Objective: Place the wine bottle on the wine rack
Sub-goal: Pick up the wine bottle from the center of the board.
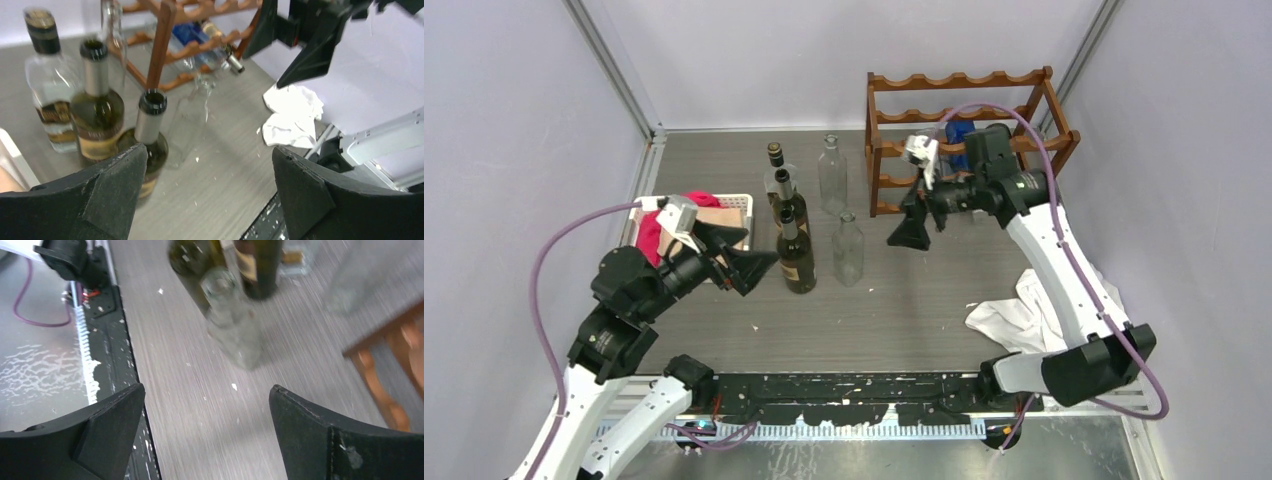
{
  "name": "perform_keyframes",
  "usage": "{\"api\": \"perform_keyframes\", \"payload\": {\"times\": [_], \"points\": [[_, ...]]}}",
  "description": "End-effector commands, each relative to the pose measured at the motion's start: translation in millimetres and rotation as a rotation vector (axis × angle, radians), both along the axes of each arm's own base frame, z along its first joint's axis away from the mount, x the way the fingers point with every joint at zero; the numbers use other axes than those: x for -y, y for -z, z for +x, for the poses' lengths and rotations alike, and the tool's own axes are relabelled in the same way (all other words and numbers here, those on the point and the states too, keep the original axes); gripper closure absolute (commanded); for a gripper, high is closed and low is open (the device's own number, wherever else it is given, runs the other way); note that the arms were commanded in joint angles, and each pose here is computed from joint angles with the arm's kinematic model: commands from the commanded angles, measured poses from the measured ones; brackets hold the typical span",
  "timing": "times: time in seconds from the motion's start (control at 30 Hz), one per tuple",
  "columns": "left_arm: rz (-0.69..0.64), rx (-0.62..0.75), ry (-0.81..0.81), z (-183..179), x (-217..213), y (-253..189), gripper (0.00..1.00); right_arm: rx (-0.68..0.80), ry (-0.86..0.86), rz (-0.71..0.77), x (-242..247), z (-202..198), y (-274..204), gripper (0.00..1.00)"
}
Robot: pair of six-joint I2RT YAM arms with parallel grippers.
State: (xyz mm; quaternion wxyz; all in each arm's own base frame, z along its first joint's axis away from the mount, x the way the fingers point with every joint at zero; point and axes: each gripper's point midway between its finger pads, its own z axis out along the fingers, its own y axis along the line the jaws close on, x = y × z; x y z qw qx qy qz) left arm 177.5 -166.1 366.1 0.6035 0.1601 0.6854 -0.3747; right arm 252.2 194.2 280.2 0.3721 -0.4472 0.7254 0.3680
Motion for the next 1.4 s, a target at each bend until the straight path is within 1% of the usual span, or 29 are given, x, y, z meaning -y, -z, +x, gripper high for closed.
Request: {"api": "perform_keyframes", "payload": {"times": [0.0,0.1,0.2,0.27,0.4,0.5,0.57,0.7,0.77,0.83,0.9,1.0,1.03,1.1,1.13,1.23,1.27,1.37], "points": [[-0.075,-0.048,0.055,-11.3,7.5,12.9,0.06,-0.002,-0.038,-0.003,-42.3,-5.0,-34.2,0.0],[-0.129,-0.047,0.095,-19.2,11.8,25.4,0.05,0.015,0.049,-0.077,-56.8,16.4,-30.9,0.0],[-0.182,-0.063,0.103,-23.9,12.1,33.4,0.04,0.017,0.085,-0.125,-74.4,24.1,-28.5,0.0],[-0.191,-0.081,0.092,-25.2,10.1,40.6,0.04,0.027,0.092,-0.17,-85.3,26.0,-22.0,0.0],[-0.205,-0.099,0.072,-25.6,7.0,49.6,0.04,0.092,0.155,-0.276,-100.3,37.7,-8.1,0.0],[-0.205,-0.113,0.061,-24.1,6.3,55.6,0.04,0.107,0.179,-0.314,-108.2,44.8,-1.8,0.01],[-0.204,-0.124,0.059,-22.8,6.9,59.5,0.04,0.105,0.177,-0.339,-112.5,45.5,3.5,0.1],[-0.19,-0.14,0.071,-23.1,9.1,66.5,0.04,0.086,0.176,-0.374,-114.6,43.3,14.6,0.36],[-0.181,-0.146,0.083,-22.9,11.4,70.3,0.05,0.08,0.18,-0.386,-111.7,41.3,17.0,0.44],[-0.173,-0.157,0.105,-23.5,15.0,73.5,0.05,0.079,0.18,-0.394,-107.3,38.3,17.8,0.49],[-0.163,-0.173,0.135,-24.8,19.8,76.6,0.06,0.076,0.175,-0.392,-104.3,33.2,17.8,0.57],[-0.145,-0.202,0.206,-27.5,30.5,81.4,0.09,0.053,0.156,-0.37,-98.9,23.2,16.3,0.78],[-0.14,-0.206,0.246,-30.3,35.5,81.8,0.1,0.035,0.145,-0.355,-96.2,19.4,14.9,0.83],[-0.115,-0.218,0.348,-39.8,48.1,83.4,0.14,-0.016,0.118,-0.31,-89.8,11.3,10.7,0.89],[-0.097,-0.212,0.38,-43.8,53.5,84.1,0.14,-0.045,0.111,-0.288,-84.3,9.0,8.9,0.9],[-0.02,-0.149,0.466,-62.0,75.0,85.1,0.15,-0.127,0.071,-0.2,-66.1,-1.2,-0.2,0.97],[0.021,-0.12,0.49,-68.4,84.3,86.9,0.14,-0.145,0.065,-0.169,-59.0,-3.4,-4.0,0.99],[0.186,-0.032,0.55,-89.4,116.0,98.3,0.12,-0.192,0.077,-0.087,-33.0,-3.9,-12.4,0.99]]}}
